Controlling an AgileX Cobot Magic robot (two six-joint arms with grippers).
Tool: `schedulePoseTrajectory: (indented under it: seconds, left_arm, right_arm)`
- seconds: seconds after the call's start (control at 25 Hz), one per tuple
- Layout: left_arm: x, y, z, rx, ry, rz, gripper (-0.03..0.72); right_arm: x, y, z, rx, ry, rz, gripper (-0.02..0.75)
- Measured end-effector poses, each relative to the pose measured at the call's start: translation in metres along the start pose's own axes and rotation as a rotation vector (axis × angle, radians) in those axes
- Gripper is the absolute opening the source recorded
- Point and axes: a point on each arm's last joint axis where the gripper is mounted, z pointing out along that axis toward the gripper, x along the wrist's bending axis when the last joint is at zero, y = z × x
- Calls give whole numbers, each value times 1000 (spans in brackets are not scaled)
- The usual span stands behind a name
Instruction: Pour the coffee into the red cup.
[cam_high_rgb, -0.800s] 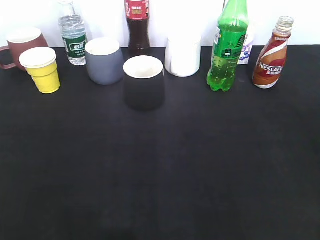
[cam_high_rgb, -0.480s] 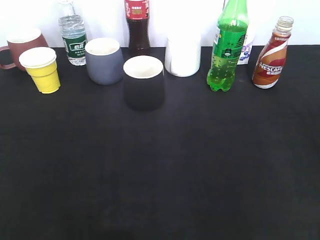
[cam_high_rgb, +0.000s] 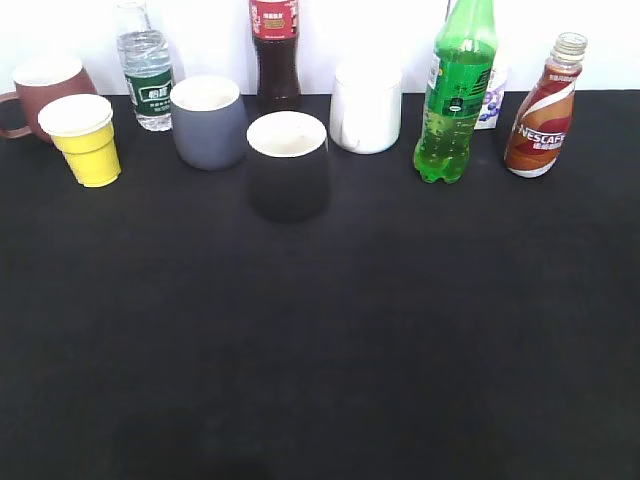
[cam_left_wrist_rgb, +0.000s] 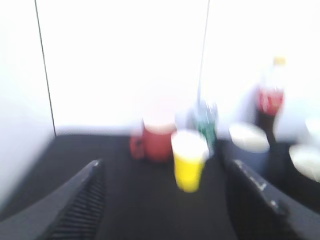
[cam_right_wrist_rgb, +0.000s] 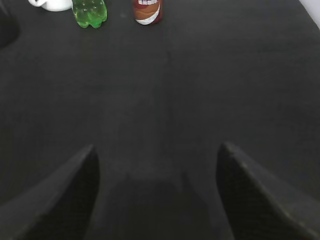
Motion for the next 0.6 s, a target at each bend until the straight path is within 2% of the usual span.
schedulePoseTrajectory:
  seconds: [0.12,0.24,0.52,0.6]
  left_arm:
    - [-1,10,33,-77,-3,6,566]
    - [-1,1,78,-96,-9,7,563]
    - [-1,-47,180,123,-10,16,523]
    - [-1,-57,196,128,-12,15,520]
  right_arm:
    - [0,0,0,0,0,0,571]
    - [0,0,0,0,0,0,571]
    - [0,0,0,0,0,0,571]
    - [0,0,0,-1,0,0,571]
